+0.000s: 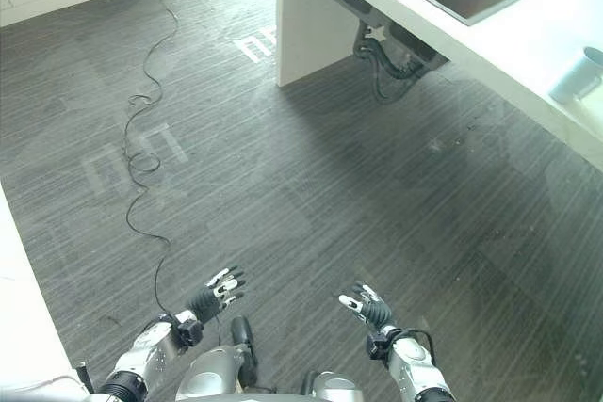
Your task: Place the dishes in the dishwasher.
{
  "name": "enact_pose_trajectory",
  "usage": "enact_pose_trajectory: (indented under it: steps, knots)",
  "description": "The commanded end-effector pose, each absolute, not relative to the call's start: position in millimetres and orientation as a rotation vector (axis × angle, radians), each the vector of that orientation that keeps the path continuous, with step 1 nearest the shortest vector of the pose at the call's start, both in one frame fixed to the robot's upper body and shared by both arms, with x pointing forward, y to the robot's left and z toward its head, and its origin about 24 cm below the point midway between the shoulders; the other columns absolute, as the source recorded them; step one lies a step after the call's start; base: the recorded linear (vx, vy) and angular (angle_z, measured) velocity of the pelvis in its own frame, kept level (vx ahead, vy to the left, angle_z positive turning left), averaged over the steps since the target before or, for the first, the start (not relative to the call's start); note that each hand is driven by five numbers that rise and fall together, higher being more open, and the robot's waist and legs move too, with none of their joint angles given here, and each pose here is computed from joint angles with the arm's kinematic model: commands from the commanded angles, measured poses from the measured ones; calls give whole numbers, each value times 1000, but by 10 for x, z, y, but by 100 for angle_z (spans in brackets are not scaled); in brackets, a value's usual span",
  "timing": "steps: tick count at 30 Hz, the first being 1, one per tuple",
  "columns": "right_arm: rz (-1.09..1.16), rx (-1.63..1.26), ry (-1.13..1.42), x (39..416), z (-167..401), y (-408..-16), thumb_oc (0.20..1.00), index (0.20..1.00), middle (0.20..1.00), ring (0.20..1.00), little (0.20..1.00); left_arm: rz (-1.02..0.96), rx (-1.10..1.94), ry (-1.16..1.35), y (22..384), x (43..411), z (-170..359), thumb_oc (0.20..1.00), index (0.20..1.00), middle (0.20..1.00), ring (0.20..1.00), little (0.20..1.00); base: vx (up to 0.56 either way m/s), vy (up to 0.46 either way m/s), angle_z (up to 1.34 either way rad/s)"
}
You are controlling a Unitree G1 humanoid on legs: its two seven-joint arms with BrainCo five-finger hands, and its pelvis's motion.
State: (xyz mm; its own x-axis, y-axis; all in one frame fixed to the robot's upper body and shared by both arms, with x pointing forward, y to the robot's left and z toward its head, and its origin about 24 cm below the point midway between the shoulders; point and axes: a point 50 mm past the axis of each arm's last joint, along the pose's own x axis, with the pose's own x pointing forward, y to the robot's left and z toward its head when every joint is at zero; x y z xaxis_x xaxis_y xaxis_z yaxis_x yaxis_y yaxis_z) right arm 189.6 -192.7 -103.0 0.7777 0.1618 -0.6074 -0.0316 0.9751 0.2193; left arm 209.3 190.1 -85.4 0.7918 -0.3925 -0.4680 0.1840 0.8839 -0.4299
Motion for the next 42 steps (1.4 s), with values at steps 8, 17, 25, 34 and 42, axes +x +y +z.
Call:
enact_pose_trajectory:
  steps: [8,17,25,34,42]
  knots:
    - [81,159,516,2057,-743,-2078,1000,1000,1000,1000,1000,-412,-366,536,1675,2211,-730,1000,1000,1000,1000,1000,292,-41,64]
    - [111,114,507,2045,-710,-2207,1000,1000,1000,1000,1000,-466,-381,568,1513,2078,-839,1000,1000,1000,1000,1000,527,-270,20]
    - [142,88,543,2074,-710,-2238,1000,1000,1000,1000,1000,-490,-369,579,1510,2026,-857,1000,1000,1000,1000,1000,410,-146,-77]
    - [192,58,587,1988,-812,-2145,1000,1000,1000,1000,1000,-338,-427,526,1701,1928,-847,1000,1000,1000,1000,1000,387,92,-110]
    - [238,96,566,2006,-824,-1973,1000,1000,1000,1000,1000,-239,-300,516,1921,2002,-817,1000,1000,1000,1000,1000,341,166,-8]
